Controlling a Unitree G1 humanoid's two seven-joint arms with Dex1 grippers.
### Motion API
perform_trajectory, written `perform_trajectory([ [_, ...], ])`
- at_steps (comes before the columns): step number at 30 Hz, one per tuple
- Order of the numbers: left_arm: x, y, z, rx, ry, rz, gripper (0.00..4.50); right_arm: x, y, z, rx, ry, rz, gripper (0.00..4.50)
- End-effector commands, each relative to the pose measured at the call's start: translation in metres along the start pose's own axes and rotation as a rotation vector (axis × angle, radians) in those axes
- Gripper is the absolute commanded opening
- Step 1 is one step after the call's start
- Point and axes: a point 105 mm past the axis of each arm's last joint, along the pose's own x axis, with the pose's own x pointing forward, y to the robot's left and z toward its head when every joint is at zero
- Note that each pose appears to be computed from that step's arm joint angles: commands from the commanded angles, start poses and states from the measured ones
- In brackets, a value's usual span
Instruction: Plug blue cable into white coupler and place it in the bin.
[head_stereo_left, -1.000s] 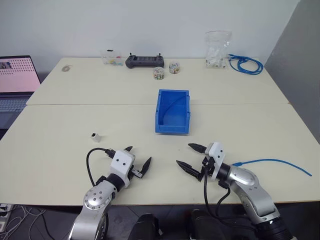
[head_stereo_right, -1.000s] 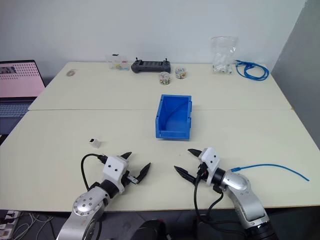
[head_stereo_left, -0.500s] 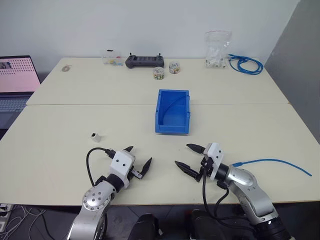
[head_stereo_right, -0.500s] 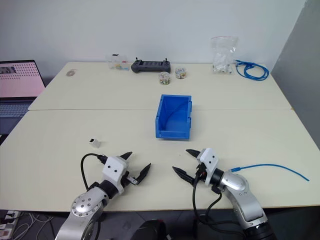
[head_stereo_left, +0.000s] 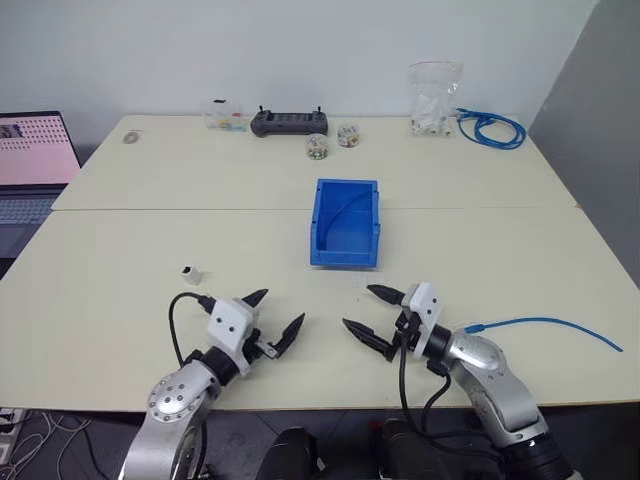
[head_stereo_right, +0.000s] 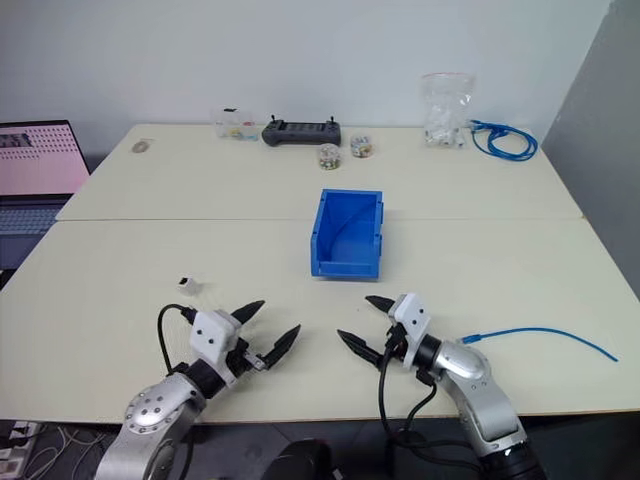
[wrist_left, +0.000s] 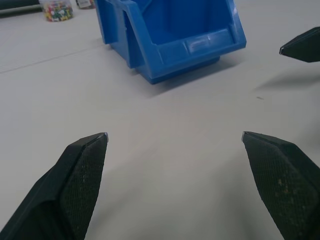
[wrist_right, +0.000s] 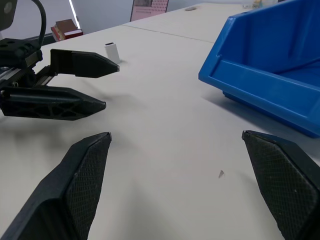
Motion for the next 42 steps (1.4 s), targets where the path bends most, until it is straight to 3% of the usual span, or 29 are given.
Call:
perform_trajectory([
  [1, 0.004, -0.006, 0.019, 0.066, -0.061, -0.079, 4.50, -0.001, -0.001, 0.018, -0.047, -0.048, -0.008, 4.45],
  [7, 0.010, -0.050, 0.031, 0.092, -0.044, -0.449, 4.50, -0.035, -0.017, 0.055, -0.150, -0.055, -0.076, 4.45],
  [10, 0.011, -0.062, 0.033, 0.112, -0.017, -0.597, 4.50, -0.062, -0.027, 0.064, -0.196, 0.016, -0.115, 4.45],
  [14, 0.016, -0.075, 0.035, 0.159, 0.027, -0.753, 4.50, -0.112, -0.051, 0.059, -0.260, 0.254, -0.143, 4.45],
  [18, 0.024, -0.082, 0.038, 0.162, 0.011, -0.811, 4.50, -0.155, -0.076, 0.056, -0.239, 0.424, -0.153, 4.45],
  [23, 0.028, -0.087, 0.035, 0.213, 0.017, -0.845, 4.50, -0.185, -0.088, 0.042, -0.226, 0.622, -0.066, 4.45],
  [28, 0.030, -0.088, 0.033, 0.267, 0.023, -0.854, 4.50, -0.198, -0.111, 0.030, -0.281, 0.766, -0.014, 4.45],
  [36, 0.035, -0.088, 0.041, 0.292, 0.016, -0.847, 4.50, -0.203, -0.132, 0.010, -0.235, 0.855, 0.045, 4.45],
  [39, 0.037, -0.089, 0.047, 0.294, 0.009, -0.846, 4.50, -0.206, -0.139, 0.003, -0.226, 0.891, 0.057, 3.99],
  [42, 0.038, -0.090, 0.053, 0.301, 0.003, -0.848, 4.50, -0.208, -0.142, -0.002, -0.230, 0.923, 0.077, 3.08],
])
